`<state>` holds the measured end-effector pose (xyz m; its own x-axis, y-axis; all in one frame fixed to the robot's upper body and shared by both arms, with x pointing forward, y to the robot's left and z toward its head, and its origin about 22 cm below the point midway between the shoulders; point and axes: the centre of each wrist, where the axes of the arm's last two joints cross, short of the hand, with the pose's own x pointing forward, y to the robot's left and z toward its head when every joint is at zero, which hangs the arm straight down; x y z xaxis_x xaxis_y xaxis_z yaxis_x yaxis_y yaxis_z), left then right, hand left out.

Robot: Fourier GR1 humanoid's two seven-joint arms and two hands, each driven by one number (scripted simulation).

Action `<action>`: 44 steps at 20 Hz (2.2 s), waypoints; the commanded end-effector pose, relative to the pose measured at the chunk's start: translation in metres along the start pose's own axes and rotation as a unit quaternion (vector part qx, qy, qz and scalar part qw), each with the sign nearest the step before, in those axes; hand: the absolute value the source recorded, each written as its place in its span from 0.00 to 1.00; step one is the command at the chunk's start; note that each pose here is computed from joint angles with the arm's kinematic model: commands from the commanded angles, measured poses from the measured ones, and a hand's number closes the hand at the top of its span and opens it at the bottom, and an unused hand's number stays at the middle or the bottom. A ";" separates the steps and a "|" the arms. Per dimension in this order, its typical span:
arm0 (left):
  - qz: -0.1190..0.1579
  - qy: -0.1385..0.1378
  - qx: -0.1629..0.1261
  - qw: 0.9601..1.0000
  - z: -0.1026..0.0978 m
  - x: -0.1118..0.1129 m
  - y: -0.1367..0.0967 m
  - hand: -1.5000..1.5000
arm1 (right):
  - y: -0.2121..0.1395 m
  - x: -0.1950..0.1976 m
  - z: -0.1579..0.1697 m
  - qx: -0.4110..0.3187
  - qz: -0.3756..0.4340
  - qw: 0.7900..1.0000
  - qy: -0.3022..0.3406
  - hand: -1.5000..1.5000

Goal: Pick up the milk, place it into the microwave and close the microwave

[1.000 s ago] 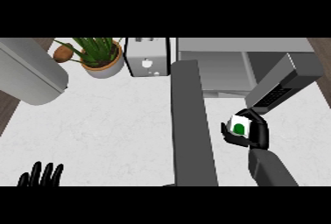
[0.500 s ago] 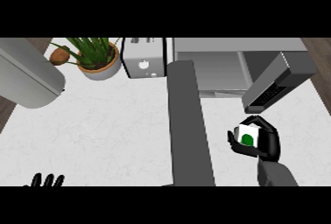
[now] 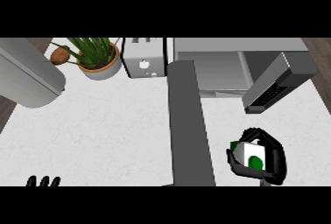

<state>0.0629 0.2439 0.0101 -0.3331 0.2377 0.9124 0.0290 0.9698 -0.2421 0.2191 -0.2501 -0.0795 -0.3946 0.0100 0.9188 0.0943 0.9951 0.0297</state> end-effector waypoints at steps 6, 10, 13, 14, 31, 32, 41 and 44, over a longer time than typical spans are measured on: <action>0.001 0.008 -0.004 1.000 0.008 -0.010 0.010 0.00 | 0.047 0.032 -0.034 0.000 -0.021 1.000 -0.022 1.00; -0.002 0.011 0.006 1.000 0.009 -0.011 0.017 0.00 | 0.064 0.037 -0.047 0.006 0.013 1.000 -0.012 1.00; -0.006 0.003 0.006 1.000 0.000 -0.017 0.015 0.00 | 0.066 0.027 -0.076 0.003 0.015 1.000 0.004 1.00; -0.011 -0.004 0.008 1.000 0.007 -0.003 0.014 0.00 | 0.066 0.039 -0.075 0.005 0.021 1.000 0.012 1.00; 0.001 0.014 0.003 1.000 0.016 -0.006 0.031 0.00 | 0.067 -0.042 -0.134 -0.041 0.108 0.990 0.075 1.00; -0.008 0.003 -0.005 1.000 0.003 -0.002 0.027 0.00 | 0.088 -0.038 -0.144 -0.034 0.124 0.988 0.081 1.00; 0.000 0.006 -0.017 1.000 0.002 0.000 0.044 0.00 | 0.065 -0.040 -0.158 -0.042 0.219 0.972 0.072 1.00; -0.005 0.000 -0.030 1.000 -0.009 -0.009 0.041 0.00 | 0.049 -0.033 -0.172 -0.049 0.242 0.967 0.062 1.00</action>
<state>0.0689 0.2783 -0.0033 -0.3274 0.2308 0.9163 0.0611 0.9729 -0.2232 0.3881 -0.2099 -0.0472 -0.1779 0.3982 0.8999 0.2991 0.8931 -0.3361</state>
